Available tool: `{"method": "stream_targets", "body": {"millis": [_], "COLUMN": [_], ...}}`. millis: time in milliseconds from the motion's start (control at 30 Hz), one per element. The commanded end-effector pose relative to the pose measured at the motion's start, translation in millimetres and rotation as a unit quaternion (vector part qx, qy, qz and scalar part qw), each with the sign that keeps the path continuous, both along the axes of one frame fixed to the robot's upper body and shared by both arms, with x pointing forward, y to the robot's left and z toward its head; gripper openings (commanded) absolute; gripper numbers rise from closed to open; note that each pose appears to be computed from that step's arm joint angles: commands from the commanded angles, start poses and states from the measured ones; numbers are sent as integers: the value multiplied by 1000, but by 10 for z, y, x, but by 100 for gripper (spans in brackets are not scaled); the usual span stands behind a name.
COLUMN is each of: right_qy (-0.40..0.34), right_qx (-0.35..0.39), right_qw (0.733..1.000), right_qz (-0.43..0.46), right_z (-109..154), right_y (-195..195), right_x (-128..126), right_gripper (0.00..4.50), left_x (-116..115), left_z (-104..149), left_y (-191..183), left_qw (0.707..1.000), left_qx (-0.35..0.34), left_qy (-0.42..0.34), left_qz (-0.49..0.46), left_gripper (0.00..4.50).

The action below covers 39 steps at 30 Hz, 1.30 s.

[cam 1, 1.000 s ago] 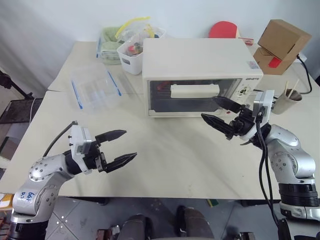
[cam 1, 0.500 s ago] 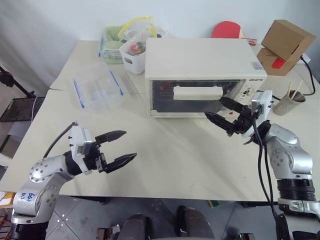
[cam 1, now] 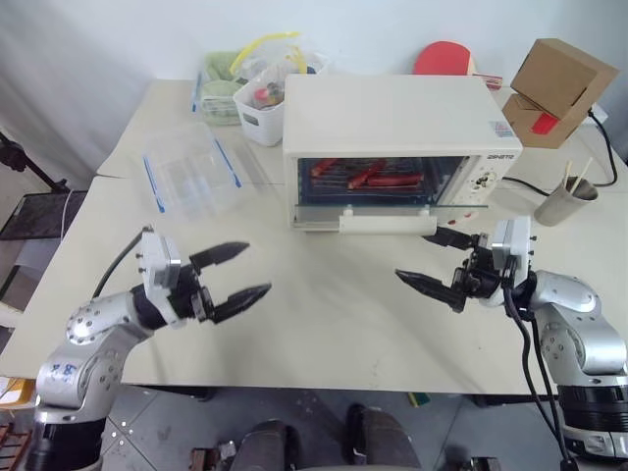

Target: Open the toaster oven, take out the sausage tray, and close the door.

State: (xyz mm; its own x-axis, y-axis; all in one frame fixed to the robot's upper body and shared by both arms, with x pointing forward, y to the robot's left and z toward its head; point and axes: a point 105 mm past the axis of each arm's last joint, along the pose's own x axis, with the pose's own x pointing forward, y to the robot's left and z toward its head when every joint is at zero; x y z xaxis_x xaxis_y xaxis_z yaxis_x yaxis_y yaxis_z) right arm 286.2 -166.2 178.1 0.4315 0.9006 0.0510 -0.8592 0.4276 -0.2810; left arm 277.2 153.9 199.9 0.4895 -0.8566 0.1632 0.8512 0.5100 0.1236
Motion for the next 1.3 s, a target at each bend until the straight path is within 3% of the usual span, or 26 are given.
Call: {"method": "stream_targets", "body": {"millis": [33, 333, 433, 633, 900, 1067, 1167, 1300], "right_qy": [-58, -85, -84, -83, -61, -16, -31, -71], "right_qx": [-38, -52, -51, -53, -58, -81, -84, -89], "right_qw": [997, 995, 995, 995, 983, 960, 939, 927], "right_qz": [26, 8, 7, -19, -163, -269, -333, -356], "right_z": [34, -59, -74, -138, -424, -708, -625, -426], "right_y": [41, -18, -18, -95, -572, -975, -1172, -1219], "right_x": [-91, -26, -30, -95, -345, -720, -837, -792], "right_gripper": [450, 450, 450, 450, 450, 450, 450, 450], "left_x": [119, 692, 784, 779, 748, 631, 566, 502], "left_z": [212, 252, 223, 37, -182, -357, -497, -643], "left_y": [-67, -352, -498, -739, -866, -923, -936, -934], "left_qw": [999, 998, 998, 998, 998, 994, 993, 992], "left_qx": [-30, -63, -56, -25, 9, 53, 76, 89], "left_qy": [-18, -27, -30, -28, -23, -25, -23, -13], "left_qz": [1, 5, -6, -41, -63, -91, -92, -90], "left_gripper": [389, 103, 12, 6, 6, 6, 6, 6]}}
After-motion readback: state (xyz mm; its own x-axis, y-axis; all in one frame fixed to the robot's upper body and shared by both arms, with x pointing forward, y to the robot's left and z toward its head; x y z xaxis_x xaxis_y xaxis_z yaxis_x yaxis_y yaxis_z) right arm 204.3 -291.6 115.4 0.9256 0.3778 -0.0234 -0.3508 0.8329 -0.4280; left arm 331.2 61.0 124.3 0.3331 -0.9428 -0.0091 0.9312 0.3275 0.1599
